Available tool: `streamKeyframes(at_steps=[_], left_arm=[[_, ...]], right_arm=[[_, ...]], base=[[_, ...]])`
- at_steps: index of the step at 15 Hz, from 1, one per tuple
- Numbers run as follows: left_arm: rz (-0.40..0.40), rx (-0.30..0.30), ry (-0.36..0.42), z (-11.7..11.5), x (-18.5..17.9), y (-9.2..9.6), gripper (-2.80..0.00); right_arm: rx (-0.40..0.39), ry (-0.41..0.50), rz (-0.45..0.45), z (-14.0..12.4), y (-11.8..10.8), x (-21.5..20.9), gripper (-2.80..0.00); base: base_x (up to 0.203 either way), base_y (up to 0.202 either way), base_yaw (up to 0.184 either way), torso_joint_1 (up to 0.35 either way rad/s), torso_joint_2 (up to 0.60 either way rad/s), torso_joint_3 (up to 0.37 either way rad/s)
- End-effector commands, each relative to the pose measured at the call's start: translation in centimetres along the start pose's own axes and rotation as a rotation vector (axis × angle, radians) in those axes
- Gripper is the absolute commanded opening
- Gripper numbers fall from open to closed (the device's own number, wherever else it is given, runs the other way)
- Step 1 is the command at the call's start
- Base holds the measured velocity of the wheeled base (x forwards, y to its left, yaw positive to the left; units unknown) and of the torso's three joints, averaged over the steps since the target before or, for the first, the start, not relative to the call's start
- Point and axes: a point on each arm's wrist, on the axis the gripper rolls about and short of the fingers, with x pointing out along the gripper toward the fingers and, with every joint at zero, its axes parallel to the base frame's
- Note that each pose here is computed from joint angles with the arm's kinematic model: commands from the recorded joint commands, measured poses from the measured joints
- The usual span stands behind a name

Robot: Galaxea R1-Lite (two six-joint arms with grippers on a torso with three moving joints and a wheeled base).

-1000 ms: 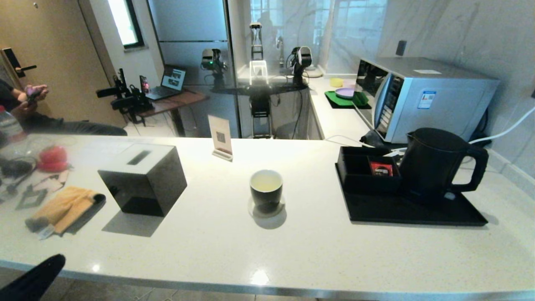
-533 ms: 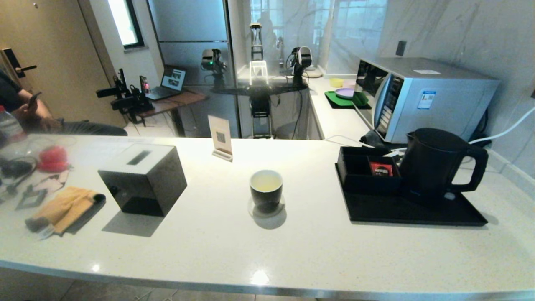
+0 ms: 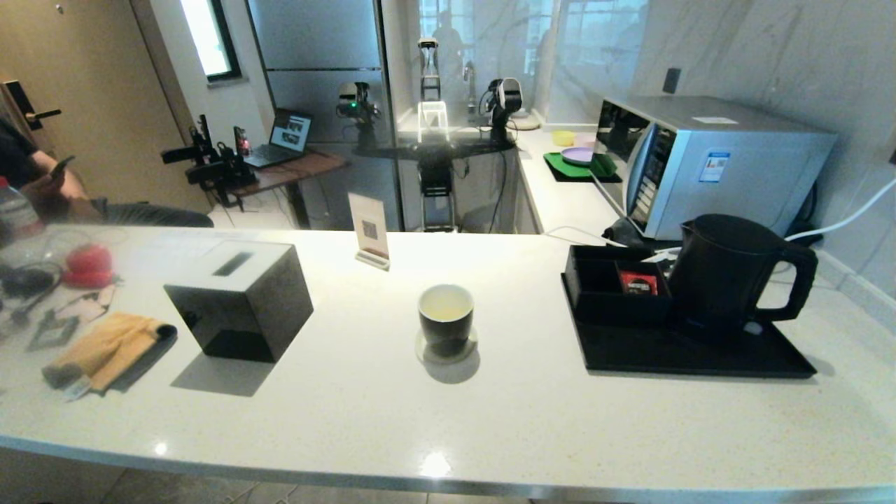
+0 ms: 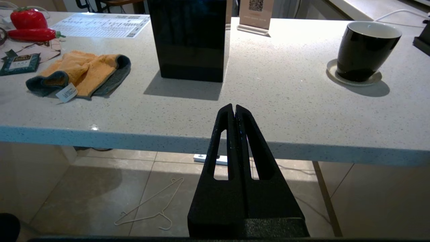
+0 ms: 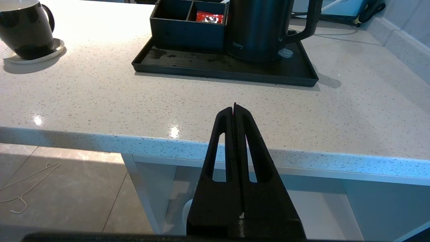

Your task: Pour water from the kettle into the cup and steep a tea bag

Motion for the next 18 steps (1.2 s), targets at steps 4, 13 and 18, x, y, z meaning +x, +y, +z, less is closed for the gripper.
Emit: streamKeyframes(at_steps=[4,13,18], left_arm=[[0.0,0.0,-0.002,0.01,-0.01,0.0,-2.8],[0.002,0.0,-0.002,0.01,-0.01,0.0,-2.8],[0.002,0.0,-0.002,0.01,-0.01,0.0,-2.8]], right_arm=[[0.0,-0.002,0.0,0.02,0.0,0.0,-2.8],[0.015,-0.001,-0.001,0.01,0.0,0.0,-2.8],[0.015,0.0,-0.001,0.0,0.0,0.0,-2.8]], base=[[0.0,0.0,0.0,0.0,0.0,0.0],[0.0,0.0,0.0,0.0,0.0,0.0],[0.0,0.0,0.0,0.0,0.0,0.0]])
